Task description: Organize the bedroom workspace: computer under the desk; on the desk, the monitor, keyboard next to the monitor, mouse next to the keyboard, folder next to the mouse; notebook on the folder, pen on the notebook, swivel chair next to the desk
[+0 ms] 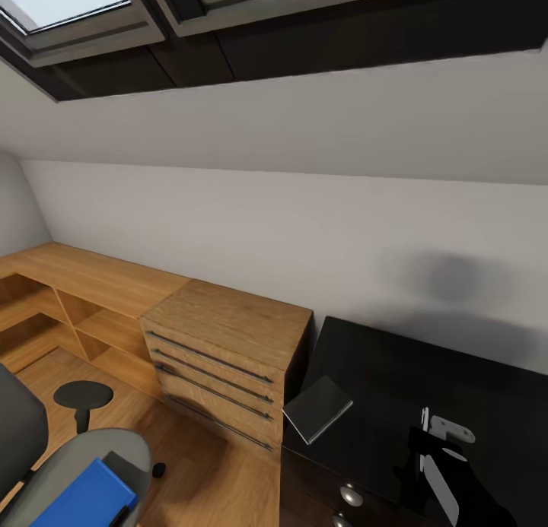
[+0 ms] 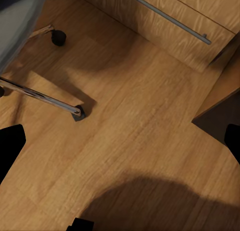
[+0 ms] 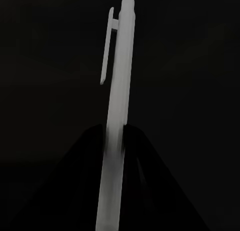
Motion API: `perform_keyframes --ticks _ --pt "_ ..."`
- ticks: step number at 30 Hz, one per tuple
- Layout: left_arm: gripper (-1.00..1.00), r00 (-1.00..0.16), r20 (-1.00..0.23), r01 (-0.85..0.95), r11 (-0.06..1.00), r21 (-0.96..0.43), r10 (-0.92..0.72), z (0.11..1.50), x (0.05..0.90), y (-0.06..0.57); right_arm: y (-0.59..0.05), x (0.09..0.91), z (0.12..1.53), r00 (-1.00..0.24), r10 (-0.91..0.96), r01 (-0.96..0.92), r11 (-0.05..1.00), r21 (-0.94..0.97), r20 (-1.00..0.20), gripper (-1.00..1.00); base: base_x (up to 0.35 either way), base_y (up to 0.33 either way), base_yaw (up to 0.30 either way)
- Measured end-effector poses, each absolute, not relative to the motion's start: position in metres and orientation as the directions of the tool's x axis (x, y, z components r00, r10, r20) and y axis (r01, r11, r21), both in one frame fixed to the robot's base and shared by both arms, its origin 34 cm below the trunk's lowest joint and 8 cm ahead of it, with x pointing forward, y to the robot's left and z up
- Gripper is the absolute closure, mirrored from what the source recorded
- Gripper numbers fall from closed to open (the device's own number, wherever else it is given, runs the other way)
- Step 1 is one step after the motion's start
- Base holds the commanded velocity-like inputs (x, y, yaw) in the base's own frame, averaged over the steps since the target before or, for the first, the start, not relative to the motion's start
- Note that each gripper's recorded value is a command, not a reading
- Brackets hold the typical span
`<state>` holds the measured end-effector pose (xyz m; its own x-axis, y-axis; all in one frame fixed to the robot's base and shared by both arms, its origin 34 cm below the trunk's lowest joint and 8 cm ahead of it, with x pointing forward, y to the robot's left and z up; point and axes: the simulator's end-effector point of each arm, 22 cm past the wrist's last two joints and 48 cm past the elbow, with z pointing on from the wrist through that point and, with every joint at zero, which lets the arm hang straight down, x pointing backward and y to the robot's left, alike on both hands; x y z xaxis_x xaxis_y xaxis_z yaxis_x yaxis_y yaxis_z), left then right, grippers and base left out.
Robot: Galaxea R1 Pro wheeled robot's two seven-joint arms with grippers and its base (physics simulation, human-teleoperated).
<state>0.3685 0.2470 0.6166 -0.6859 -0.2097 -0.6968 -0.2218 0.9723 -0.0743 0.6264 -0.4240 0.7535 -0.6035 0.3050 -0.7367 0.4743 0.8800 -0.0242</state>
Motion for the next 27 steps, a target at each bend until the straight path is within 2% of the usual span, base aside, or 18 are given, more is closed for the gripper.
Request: perform_keyframes --ticks 19,20,27 --pt "-1.00 -0.686 -0.697 -0.221 0.972 -0.075 -0.210 0.6166 0.3685 0.2466 -0.4233 0.6265 0.7535 -0.603 0.306 0.475 0.880 -0.023 -0.737 1.00 0.000 0.000 0.000" --pt "-1.00 -0.686 -0.697 -0.220 0.973 -0.076 -0.209 0.6166 0.3686 0.2465 -0.4232 0.6265 0.7534 -0.603 0.307 0.475 0.880 -0.023 -0.736 -1.00 0.000 0.000 0.000" --pt "-1.00 -0.686 -0.697 -0.220 0.973 -0.076 -0.209 0.6166 0.3686 0.2466 -0.4232 0.6271 0.7540 -0.601 0.308 0.474 0.880 -0.019 -0.738 -1.00 0.000 0.000 0.000"
